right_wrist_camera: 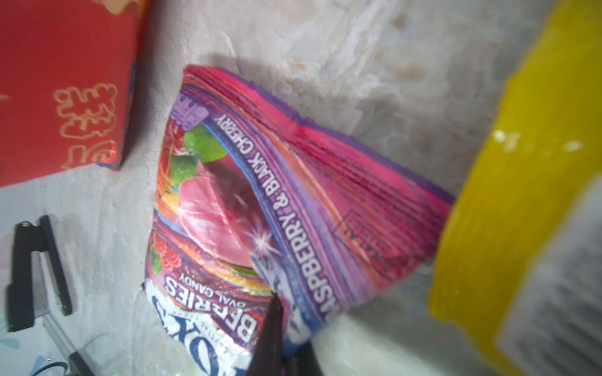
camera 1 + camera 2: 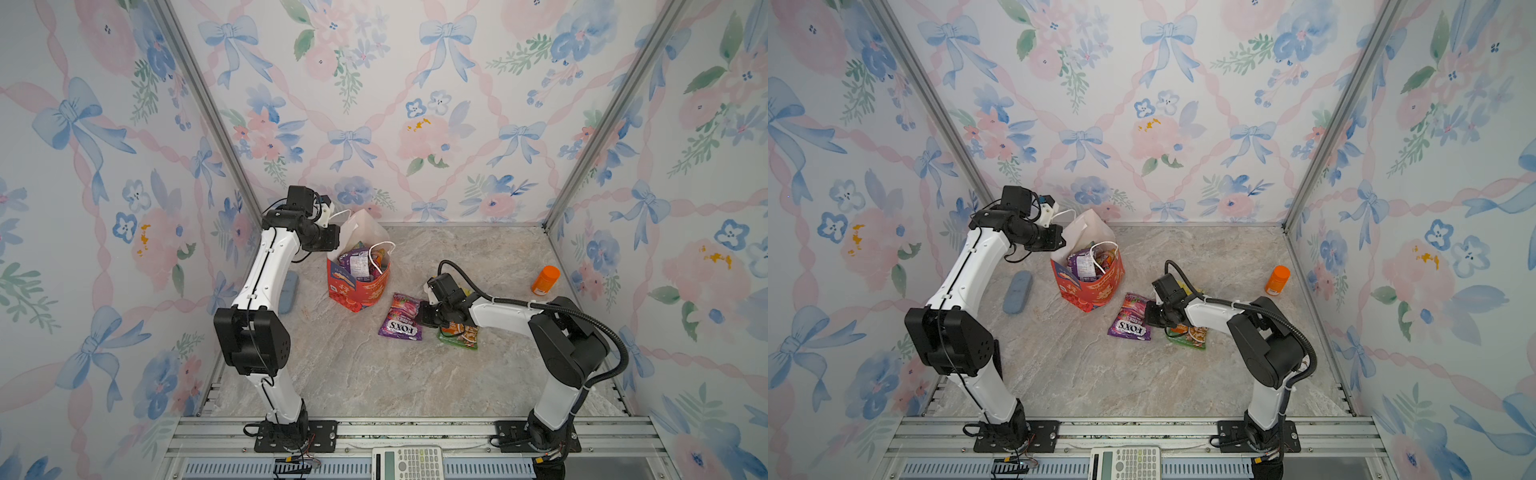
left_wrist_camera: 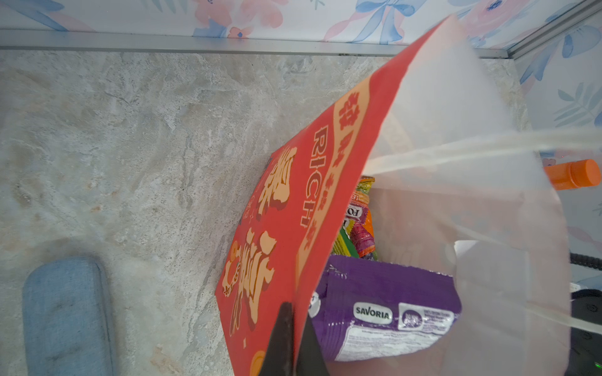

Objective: Place the snacks into the paper bag
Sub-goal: 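Grasp the pink Fox's Berries packet with the right gripper and lift it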

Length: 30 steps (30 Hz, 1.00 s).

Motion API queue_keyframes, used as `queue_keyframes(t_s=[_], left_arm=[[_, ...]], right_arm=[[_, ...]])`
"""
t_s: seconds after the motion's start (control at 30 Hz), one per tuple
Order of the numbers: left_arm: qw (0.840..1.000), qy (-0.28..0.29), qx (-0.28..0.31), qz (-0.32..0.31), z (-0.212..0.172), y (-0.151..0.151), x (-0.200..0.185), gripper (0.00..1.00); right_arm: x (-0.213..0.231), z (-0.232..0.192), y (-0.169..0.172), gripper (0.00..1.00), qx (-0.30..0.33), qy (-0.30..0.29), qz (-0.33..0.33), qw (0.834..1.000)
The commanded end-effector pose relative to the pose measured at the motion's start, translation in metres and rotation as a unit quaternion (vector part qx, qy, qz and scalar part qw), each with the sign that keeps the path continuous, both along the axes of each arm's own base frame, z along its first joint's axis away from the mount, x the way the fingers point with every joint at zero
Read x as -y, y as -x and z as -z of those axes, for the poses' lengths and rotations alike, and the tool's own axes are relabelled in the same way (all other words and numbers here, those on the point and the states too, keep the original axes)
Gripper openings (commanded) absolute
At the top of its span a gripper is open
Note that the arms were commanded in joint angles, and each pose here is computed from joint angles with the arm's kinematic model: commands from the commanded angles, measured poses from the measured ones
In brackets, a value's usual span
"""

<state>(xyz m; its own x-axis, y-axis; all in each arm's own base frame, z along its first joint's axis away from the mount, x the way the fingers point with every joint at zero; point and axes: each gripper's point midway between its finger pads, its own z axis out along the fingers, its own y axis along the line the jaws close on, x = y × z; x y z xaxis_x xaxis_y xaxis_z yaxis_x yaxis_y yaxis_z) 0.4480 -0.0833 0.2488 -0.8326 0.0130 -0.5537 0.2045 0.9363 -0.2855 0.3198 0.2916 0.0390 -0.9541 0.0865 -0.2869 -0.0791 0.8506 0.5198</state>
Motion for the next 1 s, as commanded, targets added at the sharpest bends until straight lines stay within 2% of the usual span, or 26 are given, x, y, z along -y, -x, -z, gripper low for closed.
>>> queue_keyframes(t_s=[0.0,0.6,0.97], left_arm=[[1.000,-0.002,-0.018,-0.005,0.004,0.009,-0.002,0.00],[1.000,-0.002,-0.013,-0.006,0.000,0.011,-0.002,0.00],[1.000,0.001,-0.010,-0.005,-0.003,0.012,-0.002,0.00]], right_arm=[[0.002,-0.021,0.000,0.00,0.013,-0.005,0.003,1.000],[-0.006,-0.169,0.001,0.00,0.140,-0.049,-0.019,0.989],[0.009,-0.255,-0.028,0.00,0.243,-0.024,-0.024,0.969]])
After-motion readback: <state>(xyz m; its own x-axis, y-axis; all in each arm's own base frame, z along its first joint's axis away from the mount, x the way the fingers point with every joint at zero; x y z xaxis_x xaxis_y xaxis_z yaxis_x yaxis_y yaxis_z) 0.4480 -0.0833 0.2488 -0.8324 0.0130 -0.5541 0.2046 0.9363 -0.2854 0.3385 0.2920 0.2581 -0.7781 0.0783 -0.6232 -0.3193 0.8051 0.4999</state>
